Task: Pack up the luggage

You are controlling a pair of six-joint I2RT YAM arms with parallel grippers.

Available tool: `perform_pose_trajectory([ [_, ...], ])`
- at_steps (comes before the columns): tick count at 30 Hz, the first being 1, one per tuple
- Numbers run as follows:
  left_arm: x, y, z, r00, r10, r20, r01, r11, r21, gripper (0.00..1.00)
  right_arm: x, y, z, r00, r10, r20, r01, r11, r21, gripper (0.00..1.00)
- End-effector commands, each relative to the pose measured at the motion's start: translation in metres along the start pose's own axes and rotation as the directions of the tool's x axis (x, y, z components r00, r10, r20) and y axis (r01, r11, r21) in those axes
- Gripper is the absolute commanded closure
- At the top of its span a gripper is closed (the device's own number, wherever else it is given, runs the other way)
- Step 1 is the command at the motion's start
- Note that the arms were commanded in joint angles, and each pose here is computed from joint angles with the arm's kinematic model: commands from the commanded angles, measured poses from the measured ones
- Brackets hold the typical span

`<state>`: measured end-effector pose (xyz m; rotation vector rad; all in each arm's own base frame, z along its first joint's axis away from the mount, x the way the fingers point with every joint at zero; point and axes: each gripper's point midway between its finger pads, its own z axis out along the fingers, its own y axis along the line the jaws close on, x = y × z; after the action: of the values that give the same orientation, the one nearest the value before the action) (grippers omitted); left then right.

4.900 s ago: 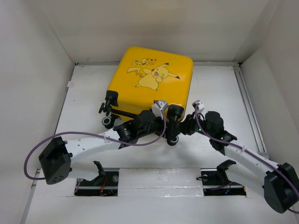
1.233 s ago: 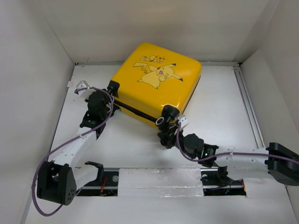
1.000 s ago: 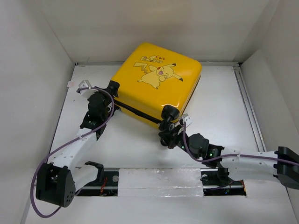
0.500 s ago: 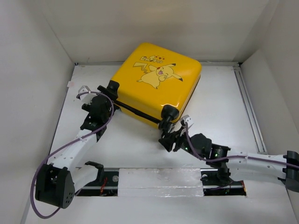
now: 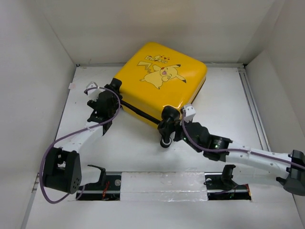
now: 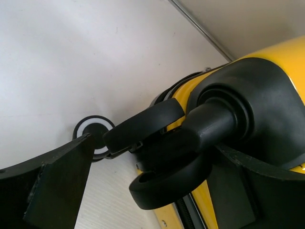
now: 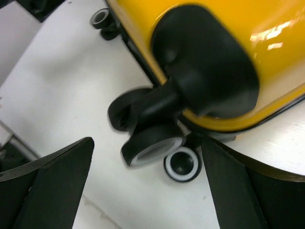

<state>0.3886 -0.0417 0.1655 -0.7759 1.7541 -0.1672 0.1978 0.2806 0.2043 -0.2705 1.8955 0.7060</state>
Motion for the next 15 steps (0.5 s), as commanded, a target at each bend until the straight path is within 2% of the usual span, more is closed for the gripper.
perform_pose_trajectory([
  [1,-0.003,-0.03,-0.006,0.999,-0.027,-0.024,0.03,0.993,0.113,0.15,-0.016,-0.004,0.017,1.0,-0.03,0.007,0.029,0.997,0.067,0.0],
  [6,-0.003,-0.035,-0.027,0.995,-0.095,-0.026,0.098,0.978,0.182,0.2,-0.023,0.003,0.042,1.0,-0.025,0.015,0.024,0.996,0.086,0.0],
  [8,-0.005,-0.038,-0.036,0.995,-0.098,-0.02,0.1,0.975,0.2,0.17,-0.019,-0.007,0.05,1.0,-0.013,0.015,0.011,0.99,0.143,0.0],
  [9,-0.005,-0.039,-0.039,0.994,-0.106,-0.029,0.11,0.972,0.208,0.15,-0.019,-0.012,0.053,1.0,0.0,0.018,-0.003,0.986,0.164,0.04],
  [10,-0.005,-0.037,-0.041,0.994,-0.103,-0.032,0.107,0.973,0.204,0.1,-0.017,-0.017,0.053,1.0,-0.005,0.02,0.001,0.983,0.184,0.2],
  [13,-0.011,-0.043,-0.052,0.993,-0.114,-0.039,0.12,0.961,0.247,0.03,-0.013,-0.03,0.054,0.999,0.023,0.042,-0.032,0.976,0.215,0.53],
  [14,-0.009,-0.043,-0.055,0.992,-0.113,-0.048,0.122,0.958,0.259,0.01,-0.018,-0.03,0.048,0.998,0.031,0.06,-0.043,0.978,0.206,0.73],
  [15,-0.015,-0.044,-0.059,0.993,-0.113,-0.035,0.118,0.955,0.272,0.01,-0.022,-0.038,0.044,0.996,0.036,0.078,-0.053,0.974,0.222,0.77],
])
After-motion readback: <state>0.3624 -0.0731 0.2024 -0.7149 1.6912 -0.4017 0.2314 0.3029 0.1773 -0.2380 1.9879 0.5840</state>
